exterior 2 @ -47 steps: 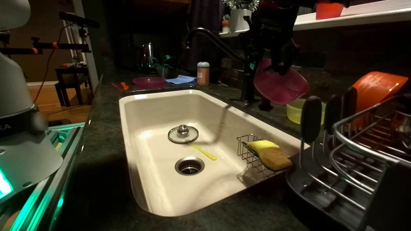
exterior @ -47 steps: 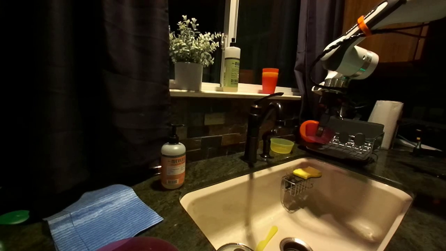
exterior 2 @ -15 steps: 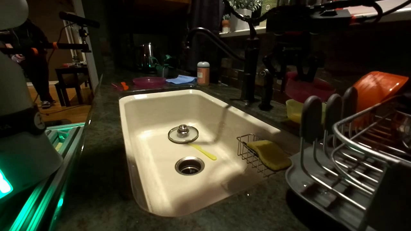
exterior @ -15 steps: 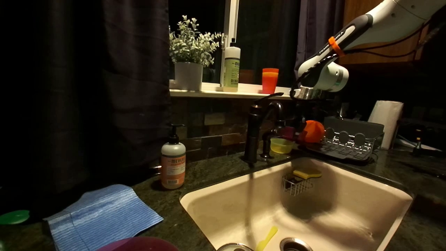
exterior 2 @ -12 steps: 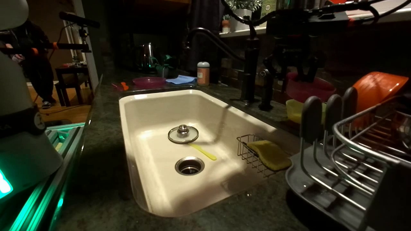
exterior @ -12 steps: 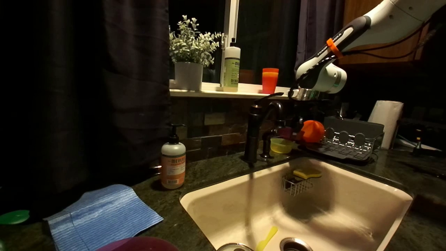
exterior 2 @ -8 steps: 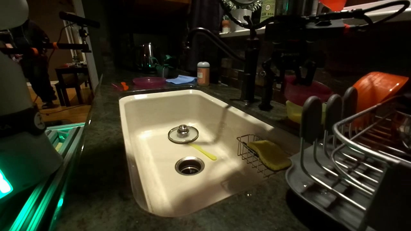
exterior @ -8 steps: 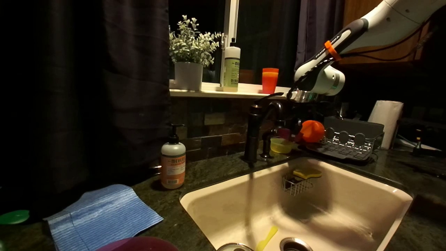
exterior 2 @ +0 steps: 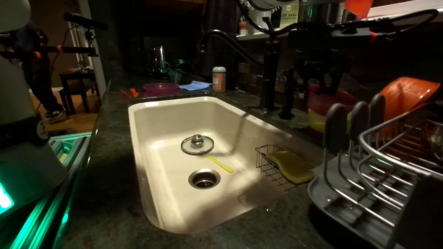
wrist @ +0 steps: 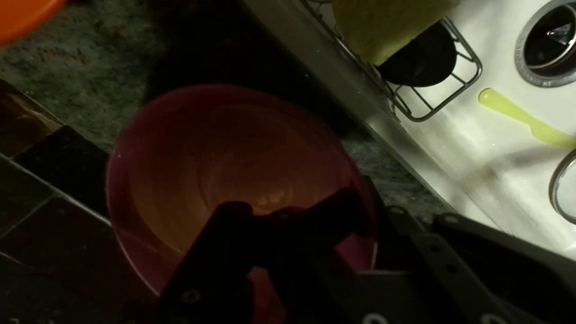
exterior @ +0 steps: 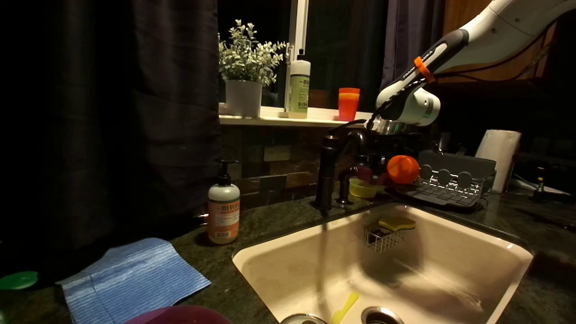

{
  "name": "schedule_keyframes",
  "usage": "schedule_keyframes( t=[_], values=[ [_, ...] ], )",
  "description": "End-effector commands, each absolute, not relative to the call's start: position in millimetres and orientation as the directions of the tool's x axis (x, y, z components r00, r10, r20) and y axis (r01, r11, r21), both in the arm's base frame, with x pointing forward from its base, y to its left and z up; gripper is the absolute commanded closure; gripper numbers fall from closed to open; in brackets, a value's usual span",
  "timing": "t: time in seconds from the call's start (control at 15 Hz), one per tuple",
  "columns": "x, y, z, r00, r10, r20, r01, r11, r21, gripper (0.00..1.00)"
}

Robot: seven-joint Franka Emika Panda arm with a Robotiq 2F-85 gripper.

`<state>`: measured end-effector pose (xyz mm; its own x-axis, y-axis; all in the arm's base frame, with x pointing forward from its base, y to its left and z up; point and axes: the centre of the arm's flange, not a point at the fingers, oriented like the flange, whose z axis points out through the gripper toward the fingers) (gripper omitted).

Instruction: Take the two bowls off of the plate rack and put them on the green bowl

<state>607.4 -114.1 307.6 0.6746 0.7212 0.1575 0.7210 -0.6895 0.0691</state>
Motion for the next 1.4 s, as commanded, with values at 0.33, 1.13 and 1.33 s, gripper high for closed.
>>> schedule_keyframes(
  t=[0.33, 1.13, 1.33],
  values=[
    [625.2, -112.1, 297.7, 0.669, 0.727, 0.151, 0.724, -0.684, 0.086, 0.98],
    [625.9, -110.1, 305.9, 0.693, 0.708, 0.137, 0.702, -0.705, 0.096, 0.16],
    [617.4, -110.8, 317.2, 0.735, 0.666, 0.125, 0.661, -0.746, 0.088, 0.00]
  ],
)
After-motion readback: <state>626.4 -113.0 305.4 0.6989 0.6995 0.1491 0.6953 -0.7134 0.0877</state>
